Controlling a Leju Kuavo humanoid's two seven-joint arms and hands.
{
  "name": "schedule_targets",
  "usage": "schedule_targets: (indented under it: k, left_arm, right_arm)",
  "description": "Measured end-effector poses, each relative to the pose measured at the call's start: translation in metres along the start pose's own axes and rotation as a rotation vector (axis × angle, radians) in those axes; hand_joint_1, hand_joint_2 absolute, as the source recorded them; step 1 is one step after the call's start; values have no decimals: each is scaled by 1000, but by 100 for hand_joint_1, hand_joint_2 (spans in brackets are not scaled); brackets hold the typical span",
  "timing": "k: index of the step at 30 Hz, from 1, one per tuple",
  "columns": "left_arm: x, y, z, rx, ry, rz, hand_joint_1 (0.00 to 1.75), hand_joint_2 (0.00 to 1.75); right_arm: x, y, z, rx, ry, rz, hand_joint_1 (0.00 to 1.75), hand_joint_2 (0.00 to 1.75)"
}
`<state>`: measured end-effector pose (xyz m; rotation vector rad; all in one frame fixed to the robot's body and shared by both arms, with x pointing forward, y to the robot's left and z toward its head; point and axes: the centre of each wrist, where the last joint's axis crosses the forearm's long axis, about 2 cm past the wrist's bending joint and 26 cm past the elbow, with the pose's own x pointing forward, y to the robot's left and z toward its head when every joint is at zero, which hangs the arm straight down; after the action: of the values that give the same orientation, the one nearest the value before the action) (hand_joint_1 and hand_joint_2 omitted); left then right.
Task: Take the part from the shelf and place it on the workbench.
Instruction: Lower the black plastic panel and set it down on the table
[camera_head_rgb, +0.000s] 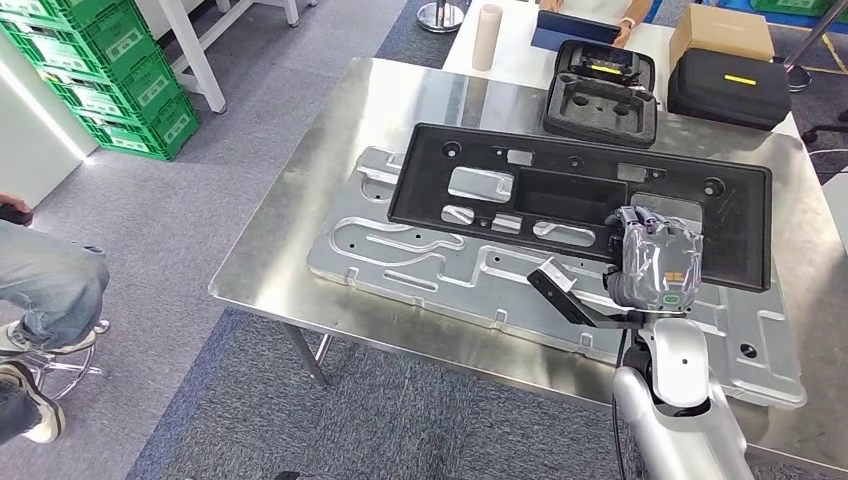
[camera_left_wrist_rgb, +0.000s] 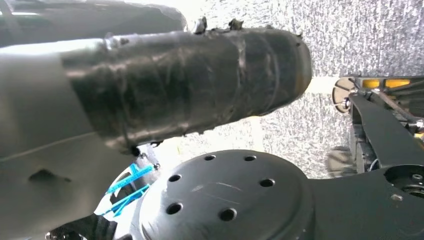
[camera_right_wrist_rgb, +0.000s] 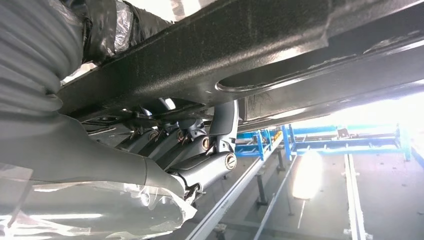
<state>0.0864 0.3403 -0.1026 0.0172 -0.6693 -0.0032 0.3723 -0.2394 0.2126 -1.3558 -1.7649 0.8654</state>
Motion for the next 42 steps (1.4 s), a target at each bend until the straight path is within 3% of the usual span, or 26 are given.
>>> schedule_targets:
  k: [12,30,42]
  left_arm:
    - [3,0,-2,2,-17,-1,0,0]
    - [5,-6,-3,-1,-26,-7,0,0]
    - [3,-8,-2,-14,-21,-12,0,0]
  right_arm:
    - [6,7,4,58,-51,29,175,175]
    - [66,31,30,216,-227,-4,175,175]
    - [88,42,30,246,-241,-37,175,175]
